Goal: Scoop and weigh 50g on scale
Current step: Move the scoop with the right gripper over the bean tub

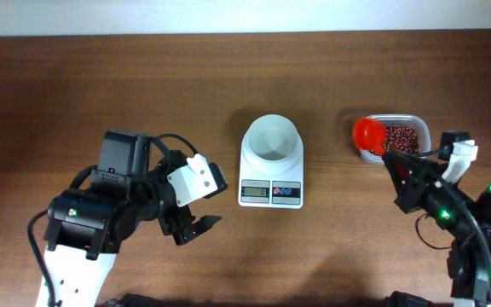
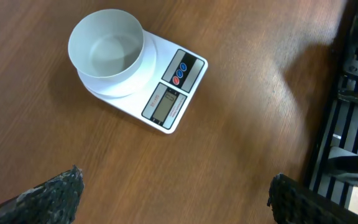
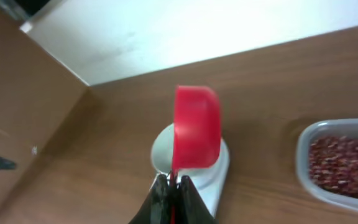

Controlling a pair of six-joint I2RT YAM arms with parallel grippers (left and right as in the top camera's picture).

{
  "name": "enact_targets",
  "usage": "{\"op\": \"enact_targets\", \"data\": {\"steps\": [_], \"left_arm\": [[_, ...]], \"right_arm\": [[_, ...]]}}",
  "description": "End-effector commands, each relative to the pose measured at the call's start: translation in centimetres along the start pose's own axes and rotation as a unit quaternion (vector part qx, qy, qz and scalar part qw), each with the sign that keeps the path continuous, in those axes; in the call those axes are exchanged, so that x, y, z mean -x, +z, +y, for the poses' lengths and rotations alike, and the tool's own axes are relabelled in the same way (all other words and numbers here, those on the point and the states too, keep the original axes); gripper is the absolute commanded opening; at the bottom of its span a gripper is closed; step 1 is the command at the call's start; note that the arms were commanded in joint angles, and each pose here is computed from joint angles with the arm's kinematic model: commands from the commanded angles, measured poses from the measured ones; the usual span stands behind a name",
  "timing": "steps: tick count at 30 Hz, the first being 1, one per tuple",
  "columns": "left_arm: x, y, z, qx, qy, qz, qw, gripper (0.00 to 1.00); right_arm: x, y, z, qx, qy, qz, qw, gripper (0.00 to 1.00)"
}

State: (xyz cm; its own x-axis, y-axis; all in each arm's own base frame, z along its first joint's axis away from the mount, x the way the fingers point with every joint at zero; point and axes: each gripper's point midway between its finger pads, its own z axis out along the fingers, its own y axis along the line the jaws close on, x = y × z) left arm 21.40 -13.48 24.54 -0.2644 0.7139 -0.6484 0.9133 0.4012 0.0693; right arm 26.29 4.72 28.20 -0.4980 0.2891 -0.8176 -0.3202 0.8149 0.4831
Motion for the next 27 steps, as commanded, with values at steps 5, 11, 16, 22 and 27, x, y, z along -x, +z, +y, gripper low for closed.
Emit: {"op": "enact_targets", "data": {"steps": [5, 11, 16, 22, 27], "left_arm": [[-0.7, 2.7, 1.0, -0.038, -0.017, 0.018, 0.999, 0.99], [-1.0, 3.2, 1.4, -0.039, -0.020, 0.027, 0.999, 0.99], [-1.4, 3.2, 2.1, -0.023, -0.017, 0.040, 0.999, 0.99], [-1.8, 3.2, 2.3, -0.015, -0.017, 0.050, 0.998, 0.99], [0.2, 1.1, 4.3, 0.010, -0.028, -0.002, 1.000, 0.99]], "right_arm": [[-1.0, -0.6, -0.2, -0.023, 0.004, 0.025, 0.999, 0.04], [-1.1, -0.6, -0.2, -0.022, 0.005, 0.026, 0.999, 0.04], [-0.4, -0.6, -0.1, -0.020, -0.004, 0.015, 1.000, 0.04], [-0.4, -0.6, -0.1, -0.020, 0.009, 0.015, 1.000, 0.04], [-0.4, -0.6, -0.1, -0.020, 0.011, 0.015, 1.000, 0.04]]}}
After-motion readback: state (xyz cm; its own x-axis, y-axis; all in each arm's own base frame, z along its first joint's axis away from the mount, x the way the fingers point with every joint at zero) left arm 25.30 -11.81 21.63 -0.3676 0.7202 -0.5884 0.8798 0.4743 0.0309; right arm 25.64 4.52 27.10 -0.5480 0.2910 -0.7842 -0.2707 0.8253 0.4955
